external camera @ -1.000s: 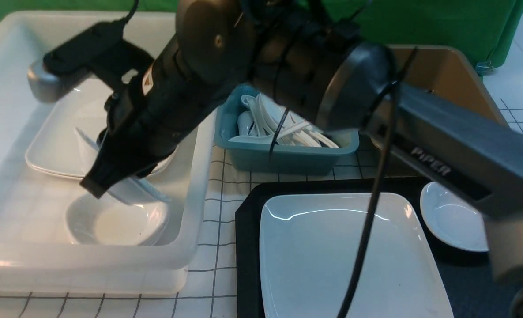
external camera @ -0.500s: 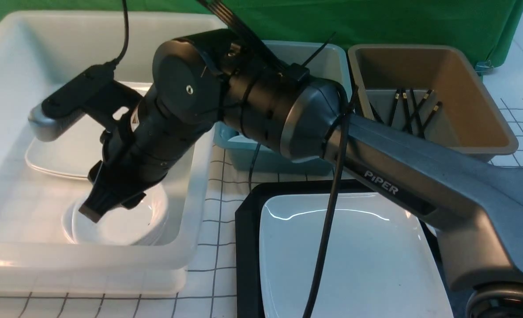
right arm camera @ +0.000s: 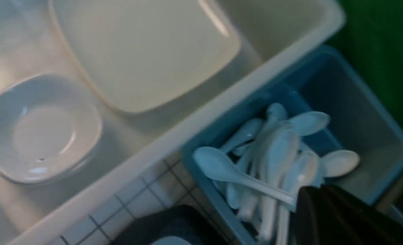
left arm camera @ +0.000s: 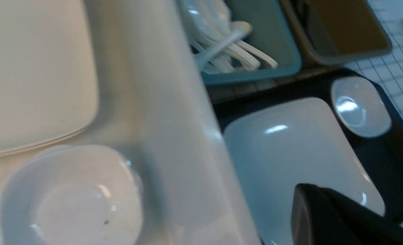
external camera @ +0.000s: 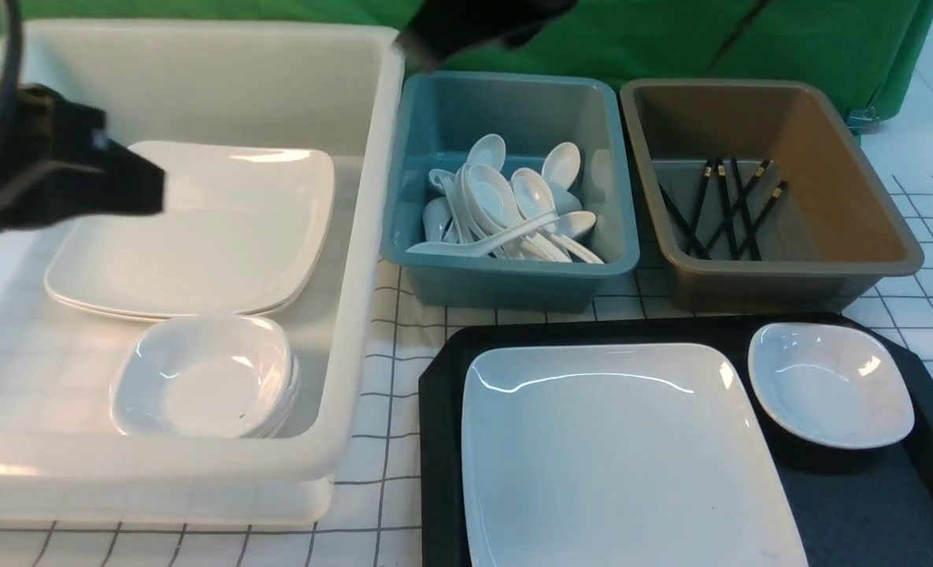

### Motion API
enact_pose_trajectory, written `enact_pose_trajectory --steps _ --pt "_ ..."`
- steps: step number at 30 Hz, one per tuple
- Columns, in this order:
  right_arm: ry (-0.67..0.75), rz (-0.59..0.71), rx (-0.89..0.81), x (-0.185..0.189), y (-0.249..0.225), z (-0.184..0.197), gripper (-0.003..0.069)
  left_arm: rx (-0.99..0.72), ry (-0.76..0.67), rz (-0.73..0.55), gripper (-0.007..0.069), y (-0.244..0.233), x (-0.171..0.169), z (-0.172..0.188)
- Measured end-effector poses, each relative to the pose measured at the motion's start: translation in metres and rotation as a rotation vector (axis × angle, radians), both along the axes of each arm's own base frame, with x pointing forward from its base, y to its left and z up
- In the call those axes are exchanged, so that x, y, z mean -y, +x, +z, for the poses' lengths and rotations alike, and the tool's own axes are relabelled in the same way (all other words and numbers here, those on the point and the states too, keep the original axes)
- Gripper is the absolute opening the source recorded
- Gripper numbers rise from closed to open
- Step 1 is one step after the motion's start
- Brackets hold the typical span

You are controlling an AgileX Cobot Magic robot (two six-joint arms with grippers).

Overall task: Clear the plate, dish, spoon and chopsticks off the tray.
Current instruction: Use the right arm to grab a small plate from the dinner plate

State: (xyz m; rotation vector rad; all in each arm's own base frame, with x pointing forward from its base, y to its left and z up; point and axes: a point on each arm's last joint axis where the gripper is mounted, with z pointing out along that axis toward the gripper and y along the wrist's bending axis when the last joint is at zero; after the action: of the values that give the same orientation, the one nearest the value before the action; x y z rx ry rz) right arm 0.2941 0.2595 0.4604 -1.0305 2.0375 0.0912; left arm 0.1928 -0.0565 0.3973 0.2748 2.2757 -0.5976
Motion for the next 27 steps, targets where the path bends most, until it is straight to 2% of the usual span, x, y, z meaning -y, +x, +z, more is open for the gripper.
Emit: enact_pose_trajectory --steps 2,6,8,12,13,15,17,19,22,27 --pt "-0.011 -0.062 0.003 0.035 0.0 0.008 0.0008 0.016 0.009 -0.072 -0.0003 -0.004 0.02 0.0" --pt "-0.07 -0.171 -0.064 0.085 0.001 -0.008 0.001 0.029 0.01 -0.199 -0.0003 -0.009 0.058 -0.004" --pt "-0.137 -0.281 -0.194 0.124 0.001 -0.046 0.0028 0.02 0.031 -0.288 -0.0003 -0.01 0.089 -0.013" --pt "-0.259 -0.398 -0.435 0.164 -0.006 -0.121 0.0099 -0.001 0.067 -0.408 -0.0003 -0.005 0.136 -0.039" --pt "-0.293 -0.422 -0.507 0.174 -0.009 -0.147 0.014 -0.011 0.074 -0.428 -0.0003 -0.003 0.153 -0.051" --pt "-0.323 -0.443 -0.578 0.184 -0.016 -0.181 0.0188 -0.039 0.091 -0.456 -0.0003 0.0 0.169 -0.066" --pt "-0.331 -0.44 -0.609 0.189 -0.024 -0.211 0.0283 -0.067 0.114 -0.473 -0.0003 0.006 0.185 -0.085" --pt "-0.321 -0.428 -0.598 0.189 -0.027 -0.227 0.0361 -0.104 0.139 -0.482 -0.0003 0.009 0.193 -0.099" --pt "-0.29 -0.408 -0.547 0.188 -0.027 -0.242 0.0441 -0.14 0.163 -0.486 -0.0003 0.013 0.199 -0.113" --pt "-0.289 -0.374 -0.476 0.184 -0.013 -0.26 0.0475 -0.143 0.17 -0.484 -0.0003 0.015 0.2 -0.116"
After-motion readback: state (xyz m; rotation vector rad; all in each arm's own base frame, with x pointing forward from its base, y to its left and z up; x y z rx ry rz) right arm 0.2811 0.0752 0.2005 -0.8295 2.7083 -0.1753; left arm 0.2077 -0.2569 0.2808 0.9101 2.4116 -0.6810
